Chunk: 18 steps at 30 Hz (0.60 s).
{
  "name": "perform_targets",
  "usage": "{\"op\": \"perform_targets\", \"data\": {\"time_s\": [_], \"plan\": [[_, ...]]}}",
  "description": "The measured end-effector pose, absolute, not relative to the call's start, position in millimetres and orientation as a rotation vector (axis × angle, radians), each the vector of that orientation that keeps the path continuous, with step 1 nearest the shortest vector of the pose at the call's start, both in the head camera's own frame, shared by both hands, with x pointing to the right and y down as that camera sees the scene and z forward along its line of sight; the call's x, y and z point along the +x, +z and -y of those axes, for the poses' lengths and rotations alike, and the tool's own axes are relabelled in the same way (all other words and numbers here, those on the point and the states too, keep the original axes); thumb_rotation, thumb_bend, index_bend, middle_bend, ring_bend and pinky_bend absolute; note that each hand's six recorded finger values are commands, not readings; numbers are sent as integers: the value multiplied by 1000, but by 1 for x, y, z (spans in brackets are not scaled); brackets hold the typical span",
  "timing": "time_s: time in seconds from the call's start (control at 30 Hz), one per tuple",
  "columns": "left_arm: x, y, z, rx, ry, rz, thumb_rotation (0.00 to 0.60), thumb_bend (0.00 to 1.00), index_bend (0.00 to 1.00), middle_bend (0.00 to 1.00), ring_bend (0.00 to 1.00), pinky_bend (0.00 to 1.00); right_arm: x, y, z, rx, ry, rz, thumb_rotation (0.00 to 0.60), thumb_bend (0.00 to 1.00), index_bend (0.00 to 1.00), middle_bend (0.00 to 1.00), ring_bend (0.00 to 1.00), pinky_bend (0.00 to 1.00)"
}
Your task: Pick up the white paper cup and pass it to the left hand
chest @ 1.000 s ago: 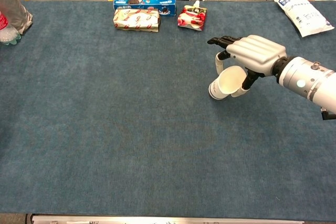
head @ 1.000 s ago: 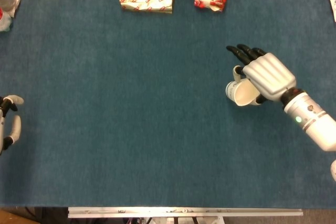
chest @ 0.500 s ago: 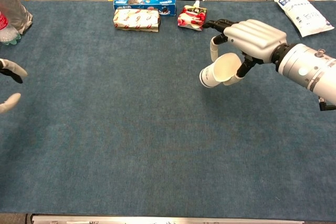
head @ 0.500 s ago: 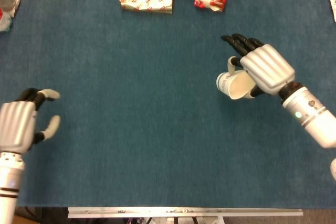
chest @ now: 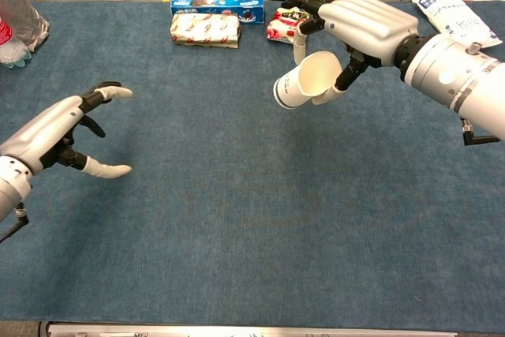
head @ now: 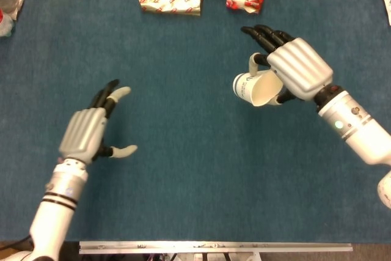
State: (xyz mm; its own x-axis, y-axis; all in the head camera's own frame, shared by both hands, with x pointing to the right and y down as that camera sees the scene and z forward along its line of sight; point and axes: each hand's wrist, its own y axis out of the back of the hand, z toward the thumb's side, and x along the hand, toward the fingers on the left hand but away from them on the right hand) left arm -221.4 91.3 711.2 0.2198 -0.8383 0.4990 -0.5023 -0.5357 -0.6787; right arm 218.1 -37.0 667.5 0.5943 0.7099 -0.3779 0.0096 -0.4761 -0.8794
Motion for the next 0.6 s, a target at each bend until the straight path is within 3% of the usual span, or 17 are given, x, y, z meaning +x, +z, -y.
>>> {"op": "perform_targets", "data": {"time_s": [0.17, 0.6], "plan": [[-198, 721, -83, -2223, -1227, -1273, 600, 99, 27, 0, 8, 261, 204, 659, 37, -1912, 915, 568, 600, 0, 541, 63, 0, 202], [-131, 723, -55, -2377, -1064, -1365, 600, 99, 22, 0, 7, 257, 179, 661, 26, -1961, 902, 493, 600, 0, 541, 63, 0, 202]]}}
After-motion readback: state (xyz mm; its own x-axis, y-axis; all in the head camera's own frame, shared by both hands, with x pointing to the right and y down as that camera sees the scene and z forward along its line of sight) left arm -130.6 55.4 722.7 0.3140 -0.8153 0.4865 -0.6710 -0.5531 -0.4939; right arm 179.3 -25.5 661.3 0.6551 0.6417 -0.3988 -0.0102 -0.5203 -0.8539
